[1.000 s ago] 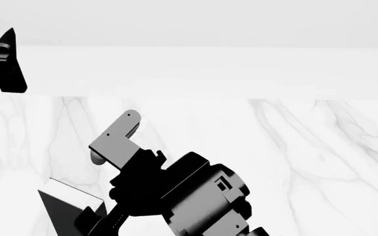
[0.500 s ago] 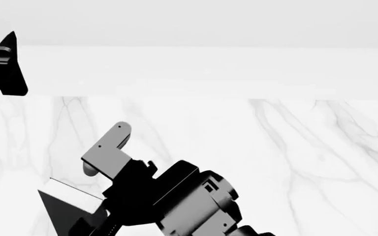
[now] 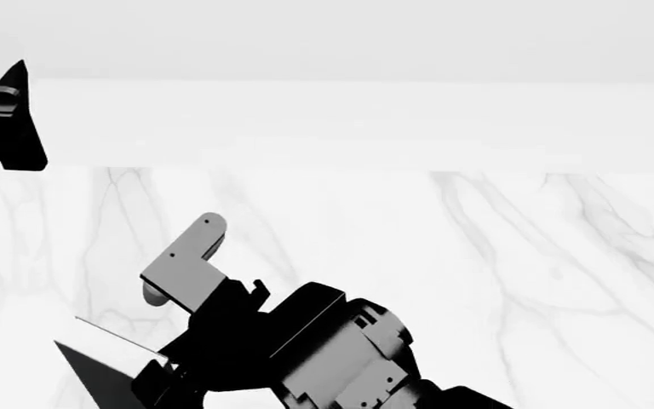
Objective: Pick up the book on the left and place it on top of the shelf.
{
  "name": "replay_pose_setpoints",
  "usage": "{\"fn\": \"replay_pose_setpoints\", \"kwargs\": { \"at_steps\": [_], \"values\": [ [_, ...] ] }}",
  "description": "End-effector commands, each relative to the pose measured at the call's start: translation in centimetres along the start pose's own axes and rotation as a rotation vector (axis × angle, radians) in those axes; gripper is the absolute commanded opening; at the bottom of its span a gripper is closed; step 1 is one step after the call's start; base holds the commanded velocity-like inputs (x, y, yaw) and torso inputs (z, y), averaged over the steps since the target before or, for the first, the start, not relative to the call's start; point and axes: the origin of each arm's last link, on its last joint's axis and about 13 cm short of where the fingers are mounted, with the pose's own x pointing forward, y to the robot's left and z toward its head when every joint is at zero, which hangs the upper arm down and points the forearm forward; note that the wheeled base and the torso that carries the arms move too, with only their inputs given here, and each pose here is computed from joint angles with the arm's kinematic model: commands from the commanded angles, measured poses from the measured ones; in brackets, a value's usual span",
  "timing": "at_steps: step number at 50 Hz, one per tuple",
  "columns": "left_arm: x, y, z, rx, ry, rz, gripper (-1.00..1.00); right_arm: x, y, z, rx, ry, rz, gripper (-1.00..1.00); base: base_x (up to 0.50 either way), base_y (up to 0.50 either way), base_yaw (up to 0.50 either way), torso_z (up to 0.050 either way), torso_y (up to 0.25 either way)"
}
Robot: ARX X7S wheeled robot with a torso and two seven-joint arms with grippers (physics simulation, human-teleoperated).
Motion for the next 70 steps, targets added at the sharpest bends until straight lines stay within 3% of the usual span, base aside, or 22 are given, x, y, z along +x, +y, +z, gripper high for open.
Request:
{"fn": "replay_pose_setpoints", "kwargs": {
  "at_steps": [1, 12, 23, 24, 25, 29, 30, 31, 39, 41, 48, 50, 57, 62, 70],
  "values": [
    [-0.1, 0.0, -0.1, -0.003, 0.001, 0.001, 1.00, 0.1, 0.1, 0.2, 0.007, -0.023, 0.012, -1.00, 0.00, 0.00, 0.00, 0.000, 0.000],
    [-0.2, 0.2, 0.0, -0.007, -0.001, 0.003, 1.00, -1.6, 0.2, 1.8, -0.014, -0.087, -0.036, -1.00, 0.00, 0.00, 0.00, 0.000, 0.000],
    [-0.2, 0.2, 0.3, -0.006, -0.007, 0.004, 1.00, -7.6, -1.0, 6.9, -0.153, -0.168, -0.320, -1.00, 0.00, 0.00, 0.00, 0.000, 0.002],
    [-0.2, 0.2, 0.3, -0.005, -0.007, 0.005, 1.00, -8.2, -1.3, 7.2, -0.234, -0.160, -0.414, -1.00, 0.00, 0.00, 0.00, 0.000, 0.000],
    [-0.2, 0.2, 0.3, -0.005, -0.007, 0.005, 1.00, -8.5, -1.4, 7.3, -0.233, -0.158, -0.423, -1.00, 0.00, 0.00, 0.00, 0.000, 0.000],
    [-0.1, 0.3, 0.2, -0.007, -0.007, 0.007, 1.00, -9.5, -1.9, 7.6, -0.378, -0.122, -0.601, -1.00, 0.00, 0.00, 0.00, 0.000, 0.000],
    [-0.1, 0.2, 0.2, -0.008, -0.007, 0.007, 1.00, -9.8, -2.4, 7.7, -0.518, -0.088, -0.754, -1.00, 0.00, 0.00, 0.00, 0.000, 0.000],
    [-0.1, 0.2, 0.2, -0.008, -0.007, 0.007, 1.00, -9.9, -2.6, 7.6, -0.552, -0.076, -0.800, -1.00, 0.00, 0.00, 0.00, 0.000, 0.000],
    [-0.2, 0.3, 0.3, -0.006, -0.008, 0.008, 1.00, -10.9, -3.7, 7.8, -0.728, 0.025, -1.067, -1.00, 0.00, 0.00, 0.00, 0.000, 0.001],
    [-0.3, 0.3, 0.3, -0.007, -0.009, 0.010, 1.00, -11.1, -4.5, 7.8, -0.810, 0.079, -1.188, -1.00, 0.00, 0.00, 0.00, 0.000, 0.000],
    [-0.3, 0.3, 0.3, -0.007, -0.009, 0.010, 1.00, -12.2, -6.2, 8.4, -0.869, 0.219, -1.420, -1.00, 0.00, 0.00, 0.00, 0.000, 0.001],
    [-0.3, 0.3, 0.3, -0.007, -0.008, 0.011, 1.00, -12.7, -7.1, 8.2, -0.927, 0.289, -1.516, -1.00, 0.00, 0.00, 0.00, 0.000, 0.005],
    [-0.3, 0.3, 0.3, -0.007, -0.007, 0.011, 1.00, -14.0, -8.7, 7.9, -0.944, 0.416, -1.620, -1.00, 0.00, 0.00, 0.00, 0.000, 0.002],
    [-0.2, 0.3, 0.3, -0.006, -0.007, 0.010, 1.00, -15.9, -9.1, 7.7, -0.912, 0.530, -1.683, -1.00, 0.00, 0.00, 0.00, 0.000, 0.000],
    [-0.3, 0.3, 0.3, -0.008, -0.009, 0.008, 1.00, -18.9, -9.5, 6.9, -0.794, 0.710, -1.750, -1.00, 0.00, 0.00, 0.00, 0.000, 0.003]
  ]
}}
